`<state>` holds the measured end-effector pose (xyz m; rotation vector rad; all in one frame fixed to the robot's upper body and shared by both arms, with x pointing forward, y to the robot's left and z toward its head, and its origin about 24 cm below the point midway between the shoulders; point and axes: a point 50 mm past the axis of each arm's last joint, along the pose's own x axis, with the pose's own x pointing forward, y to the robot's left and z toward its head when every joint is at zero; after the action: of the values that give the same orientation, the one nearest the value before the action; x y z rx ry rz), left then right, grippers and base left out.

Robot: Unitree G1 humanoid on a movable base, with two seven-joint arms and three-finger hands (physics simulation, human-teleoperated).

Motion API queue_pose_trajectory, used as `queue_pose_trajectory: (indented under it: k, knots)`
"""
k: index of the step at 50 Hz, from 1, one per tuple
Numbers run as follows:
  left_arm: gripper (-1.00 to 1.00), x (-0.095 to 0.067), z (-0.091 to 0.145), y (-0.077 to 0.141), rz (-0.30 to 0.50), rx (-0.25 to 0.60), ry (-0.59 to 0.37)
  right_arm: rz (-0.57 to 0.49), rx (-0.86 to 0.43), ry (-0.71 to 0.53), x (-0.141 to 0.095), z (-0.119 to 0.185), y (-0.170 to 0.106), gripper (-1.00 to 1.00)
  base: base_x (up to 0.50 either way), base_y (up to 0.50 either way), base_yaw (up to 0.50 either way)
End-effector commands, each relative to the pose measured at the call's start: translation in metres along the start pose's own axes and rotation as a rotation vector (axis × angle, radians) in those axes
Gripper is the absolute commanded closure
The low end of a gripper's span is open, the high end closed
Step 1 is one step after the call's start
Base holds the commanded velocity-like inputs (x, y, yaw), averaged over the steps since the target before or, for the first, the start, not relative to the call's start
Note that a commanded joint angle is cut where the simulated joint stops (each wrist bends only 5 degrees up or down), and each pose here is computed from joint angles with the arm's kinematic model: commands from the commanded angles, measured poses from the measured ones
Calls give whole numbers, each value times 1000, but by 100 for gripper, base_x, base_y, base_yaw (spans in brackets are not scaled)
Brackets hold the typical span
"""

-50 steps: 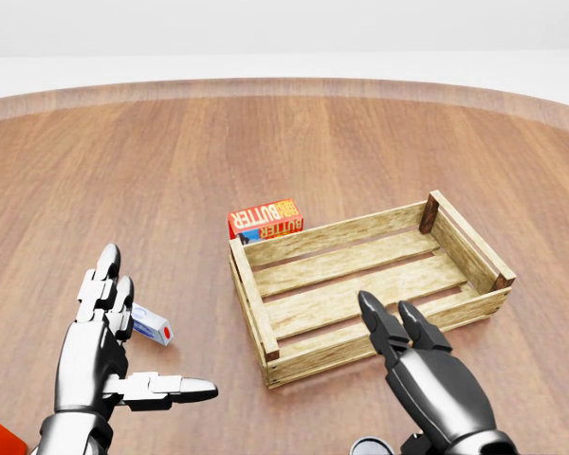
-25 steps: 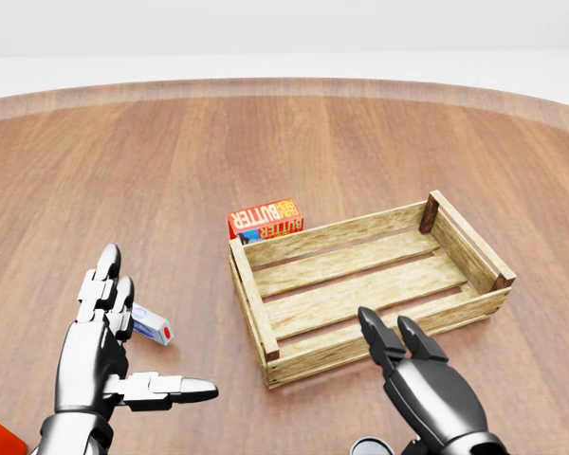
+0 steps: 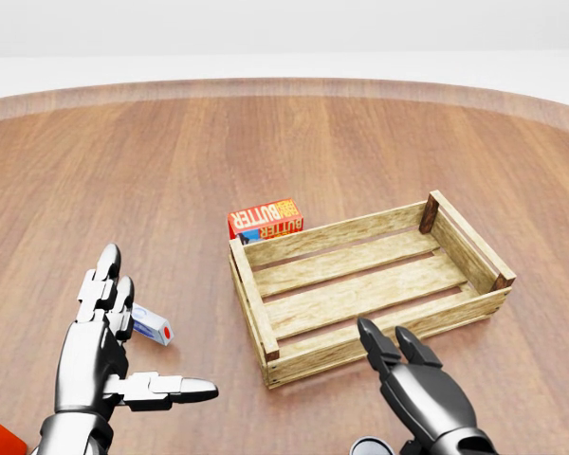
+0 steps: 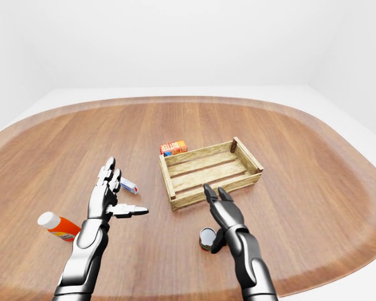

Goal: Pick up the tomato sauce, and put it in the wooden tray.

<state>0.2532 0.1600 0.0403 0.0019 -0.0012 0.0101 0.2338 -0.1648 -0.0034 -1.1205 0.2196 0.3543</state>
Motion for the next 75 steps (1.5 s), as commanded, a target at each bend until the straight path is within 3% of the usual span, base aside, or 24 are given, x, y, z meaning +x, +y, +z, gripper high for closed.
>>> queue_pose_trajectory:
  k: [1, 75]
  knots:
    - [-100, 0, 0, 0, 0, 0, 0, 18, -7, 14, 7, -4, 5, -100, 0, 0, 0]
    - [-100, 0, 0, 0, 0, 0, 0, 167, -1, 50, 18, -10, 37, -100, 0, 0, 0]
